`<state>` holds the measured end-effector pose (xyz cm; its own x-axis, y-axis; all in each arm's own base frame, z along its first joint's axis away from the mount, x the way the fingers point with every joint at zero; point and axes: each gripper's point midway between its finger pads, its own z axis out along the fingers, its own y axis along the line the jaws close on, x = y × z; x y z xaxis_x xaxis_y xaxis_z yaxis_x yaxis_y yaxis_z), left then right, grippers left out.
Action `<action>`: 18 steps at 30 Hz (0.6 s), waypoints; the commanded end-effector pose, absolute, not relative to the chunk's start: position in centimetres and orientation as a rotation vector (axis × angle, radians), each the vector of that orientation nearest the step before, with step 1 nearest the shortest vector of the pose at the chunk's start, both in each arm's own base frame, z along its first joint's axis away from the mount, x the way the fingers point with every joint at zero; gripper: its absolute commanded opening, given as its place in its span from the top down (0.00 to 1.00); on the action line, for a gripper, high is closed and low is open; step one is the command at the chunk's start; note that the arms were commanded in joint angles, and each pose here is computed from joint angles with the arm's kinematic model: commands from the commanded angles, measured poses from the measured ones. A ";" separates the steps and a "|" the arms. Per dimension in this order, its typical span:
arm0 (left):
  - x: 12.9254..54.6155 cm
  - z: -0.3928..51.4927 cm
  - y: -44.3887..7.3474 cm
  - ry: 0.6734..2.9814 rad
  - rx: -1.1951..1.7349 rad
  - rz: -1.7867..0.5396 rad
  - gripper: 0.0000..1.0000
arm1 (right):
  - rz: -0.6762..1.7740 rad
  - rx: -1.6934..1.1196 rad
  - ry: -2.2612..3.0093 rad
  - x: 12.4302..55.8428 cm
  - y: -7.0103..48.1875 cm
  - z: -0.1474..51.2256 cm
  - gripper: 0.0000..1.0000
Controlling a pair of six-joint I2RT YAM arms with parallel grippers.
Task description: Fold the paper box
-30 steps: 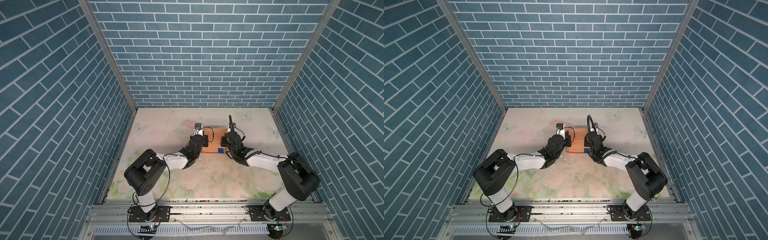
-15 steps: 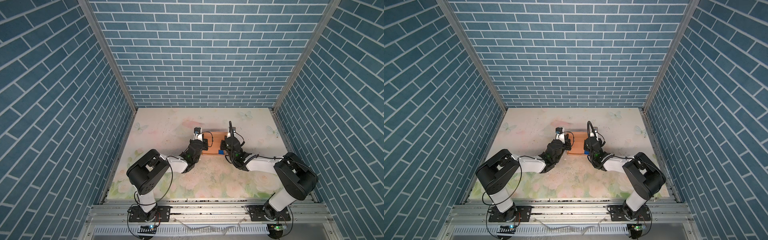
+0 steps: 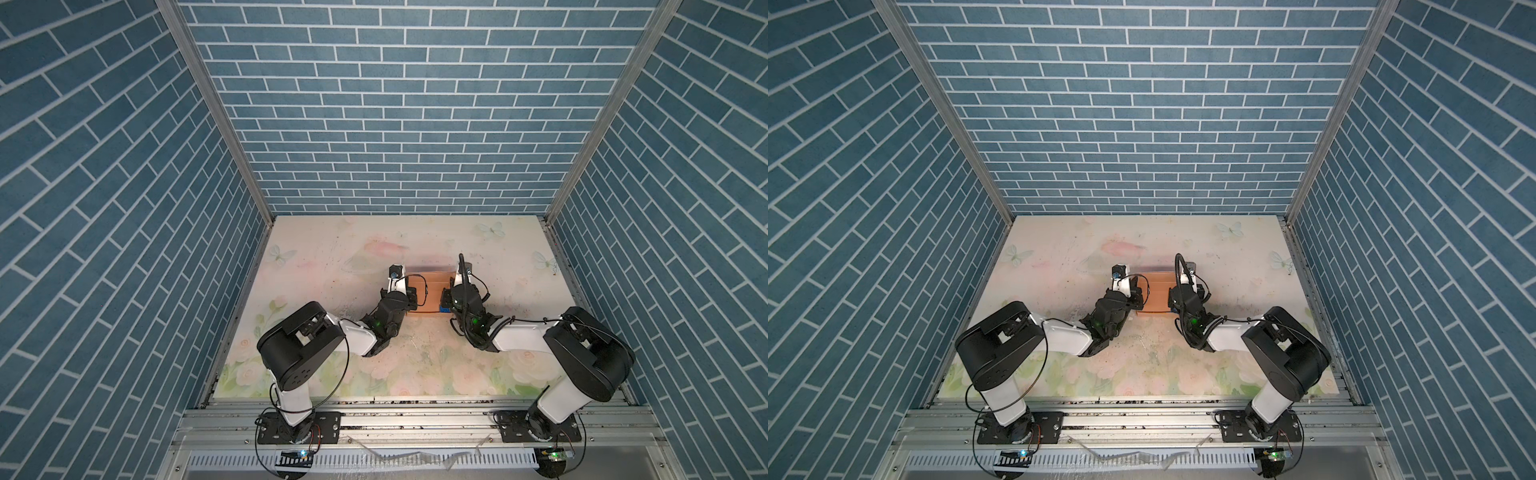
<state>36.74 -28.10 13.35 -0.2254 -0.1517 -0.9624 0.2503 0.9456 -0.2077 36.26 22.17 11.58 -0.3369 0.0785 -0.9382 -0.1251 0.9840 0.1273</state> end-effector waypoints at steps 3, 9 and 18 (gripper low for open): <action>36.0 12.8 -27.1 1.745 0.026 -0.326 0.98 | 0.141 -0.007 1.874 35.9 21.0 10.8 1.00; 34.5 12.3 -26.9 1.742 0.018 -0.311 0.95 | 0.142 -0.025 1.865 35.1 21.0 10.2 1.00; 33.0 12.0 -27.2 1.758 0.034 -0.312 0.92 | 0.121 -0.043 1.852 34.0 20.2 9.4 1.00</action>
